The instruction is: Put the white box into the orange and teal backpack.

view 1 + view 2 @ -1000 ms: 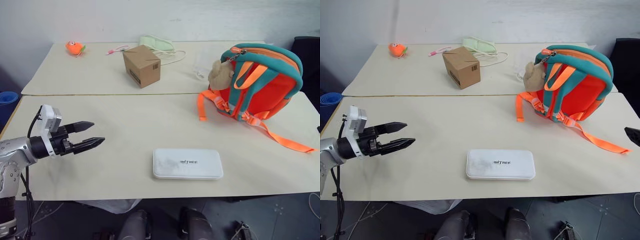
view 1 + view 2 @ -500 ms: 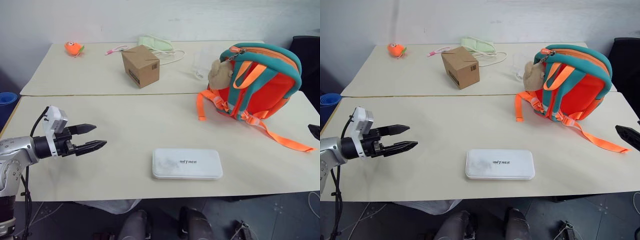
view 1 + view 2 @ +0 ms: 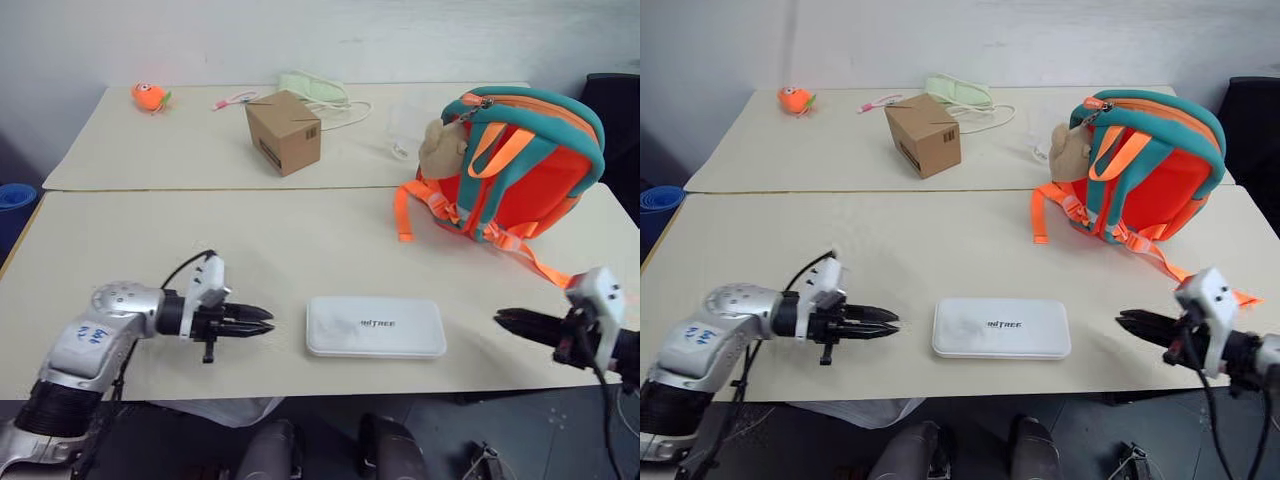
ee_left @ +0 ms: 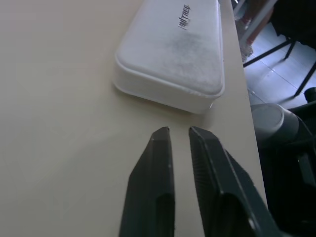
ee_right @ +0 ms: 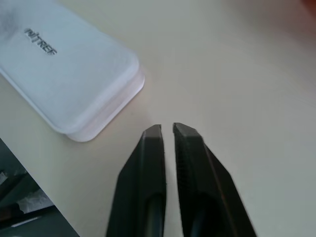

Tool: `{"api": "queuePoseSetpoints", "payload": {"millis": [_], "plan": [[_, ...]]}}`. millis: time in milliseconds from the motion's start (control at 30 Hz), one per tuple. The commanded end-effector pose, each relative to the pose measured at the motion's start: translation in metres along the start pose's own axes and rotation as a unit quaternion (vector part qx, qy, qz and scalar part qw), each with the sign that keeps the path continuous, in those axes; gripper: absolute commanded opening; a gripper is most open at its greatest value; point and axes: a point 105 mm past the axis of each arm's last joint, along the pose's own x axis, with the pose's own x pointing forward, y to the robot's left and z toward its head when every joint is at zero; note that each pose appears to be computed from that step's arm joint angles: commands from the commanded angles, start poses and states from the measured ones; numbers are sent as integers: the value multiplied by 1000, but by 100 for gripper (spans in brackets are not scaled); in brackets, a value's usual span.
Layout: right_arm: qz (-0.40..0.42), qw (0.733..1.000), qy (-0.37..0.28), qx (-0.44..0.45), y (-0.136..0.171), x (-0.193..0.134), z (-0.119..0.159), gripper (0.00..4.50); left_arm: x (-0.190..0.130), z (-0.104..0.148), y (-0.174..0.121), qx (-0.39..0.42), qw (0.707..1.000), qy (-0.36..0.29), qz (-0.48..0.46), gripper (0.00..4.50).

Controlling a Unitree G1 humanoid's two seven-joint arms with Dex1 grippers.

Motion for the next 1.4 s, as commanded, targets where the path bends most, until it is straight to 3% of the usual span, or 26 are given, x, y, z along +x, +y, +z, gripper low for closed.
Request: {"api": "queuePoseSetpoints", "payload": {"millis": [33, 267, 400, 500, 667, 800, 933, 1133, 1200, 1333, 1400], "plan": [[21, 999, 0, -27, 9, 13, 0, 0, 12, 4, 5, 24, 1000, 5, -10, 2], [33, 999, -12, -24, 20, 43, -2, 0, 54, 2, 24, 46, 998, 34, 18, 2], [19, 999, -12, -28, 18, 49, -3, 0, 52, -2, 33, 25, 998, 44, 48, 2], [-2, 1000, -12, -29, 13, 45, -5, 0, 33, -12, 36, -74, 995, 31, 51, 58], [-14, 999, -5, -31, 7, 40, -10, 0, 8, -16, 27, -267, 963, 14, 20, 204], [-13, 999, 0, -39, 7, 38, -13, 0, 7, -10, 19, -321, 947, 11, -1, 323], [-2, 999, 2, -40, 9, 43, -16, 0, 34, -1, 11, -351, 936, 3, -33, 444], [34, 998, -28, -46, 30, 71, -7, 0, 79, -7, 0, -387, 920, 30, -60, 448], [34, 998, -38, -44, 33, 78, -2, 0, 89, -7, -2, -367, 927, 37, -62, 448], [29, 998, -42, -45, 35, 82, 0, 0, 93, -3, 4, -361, 930, 23, -55, 448], [14, 998, -47, -43, 33, 79, 0, 0, 87, 6, 15, -371, 928, -9, -41, 409]]}}
